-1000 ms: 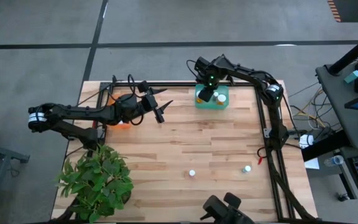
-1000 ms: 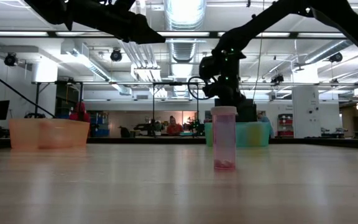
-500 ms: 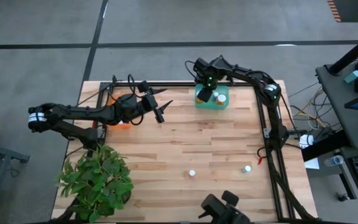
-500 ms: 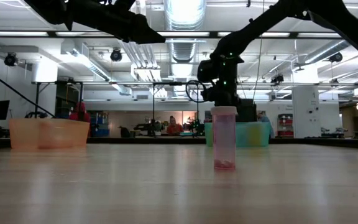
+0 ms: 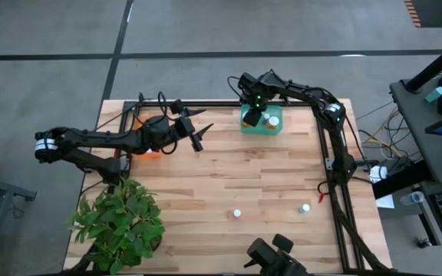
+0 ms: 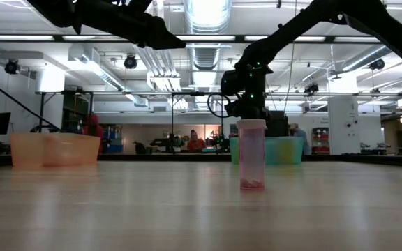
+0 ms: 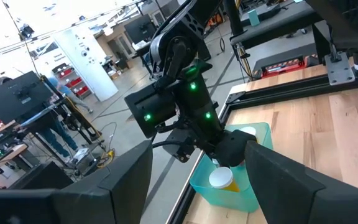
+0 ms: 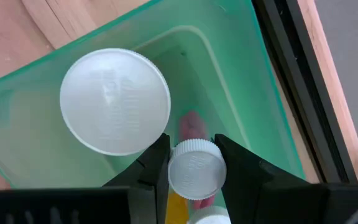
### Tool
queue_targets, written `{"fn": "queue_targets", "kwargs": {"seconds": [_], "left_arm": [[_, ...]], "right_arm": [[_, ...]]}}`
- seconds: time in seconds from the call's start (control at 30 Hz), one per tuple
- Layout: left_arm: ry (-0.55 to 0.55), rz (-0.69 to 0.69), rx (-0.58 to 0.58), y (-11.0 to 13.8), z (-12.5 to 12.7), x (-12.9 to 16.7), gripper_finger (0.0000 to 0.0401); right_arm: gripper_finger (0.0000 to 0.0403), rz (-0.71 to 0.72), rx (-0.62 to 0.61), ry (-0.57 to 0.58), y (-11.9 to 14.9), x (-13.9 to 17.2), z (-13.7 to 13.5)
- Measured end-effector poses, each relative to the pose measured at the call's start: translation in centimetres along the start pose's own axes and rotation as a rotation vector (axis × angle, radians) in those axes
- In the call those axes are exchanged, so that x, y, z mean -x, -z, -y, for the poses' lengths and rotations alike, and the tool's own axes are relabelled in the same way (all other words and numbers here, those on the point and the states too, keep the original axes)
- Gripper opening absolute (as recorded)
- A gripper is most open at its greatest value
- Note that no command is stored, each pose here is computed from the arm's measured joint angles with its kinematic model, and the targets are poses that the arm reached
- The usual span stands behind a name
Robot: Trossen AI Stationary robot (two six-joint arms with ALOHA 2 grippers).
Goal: Pick and place medicine bottles into bin by pill shape (circle, oval)
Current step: Put the blue capsule bottle into the green bin, then put the pink tablet bottle into the orange bin
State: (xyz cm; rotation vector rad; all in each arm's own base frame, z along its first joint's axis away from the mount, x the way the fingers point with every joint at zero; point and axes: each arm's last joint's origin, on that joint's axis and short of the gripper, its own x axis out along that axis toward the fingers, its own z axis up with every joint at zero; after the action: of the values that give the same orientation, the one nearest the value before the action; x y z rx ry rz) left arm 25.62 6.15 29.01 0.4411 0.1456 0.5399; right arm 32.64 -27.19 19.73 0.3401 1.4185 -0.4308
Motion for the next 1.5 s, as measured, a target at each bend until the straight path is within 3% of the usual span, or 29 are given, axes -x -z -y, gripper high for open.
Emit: {"fn": "queue_targets", "kwargs": {"seconds": [0.33, 1.0, 1.27, 1.5], "left_arm": [[0.0, 0.0, 0.0, 0.0, 0.0, 0.0, 0.0235], [0.0, 0.0, 0.0, 0.0, 0.0, 0.0, 0.0235], [0.0, 0.0, 0.0, 0.0, 0.0, 0.0, 0.0235], [0.0, 0.0, 0.0, 0.0, 0.0, 0.0, 0.0235]], "right_arm": [[0.0104, 0.0, 0.0, 0.0, 0.0, -0.1, 0.0], [0.0184, -0.017, -0.019, -0.003, 0.2, 0.0, 0.0], [0.0184, 0.007, -0.039, 0.002, 0.3, 2.2, -0.1], [0.0176, 0.093, -0.067, 0.013, 1.3, 6.3, -0.6]]}}
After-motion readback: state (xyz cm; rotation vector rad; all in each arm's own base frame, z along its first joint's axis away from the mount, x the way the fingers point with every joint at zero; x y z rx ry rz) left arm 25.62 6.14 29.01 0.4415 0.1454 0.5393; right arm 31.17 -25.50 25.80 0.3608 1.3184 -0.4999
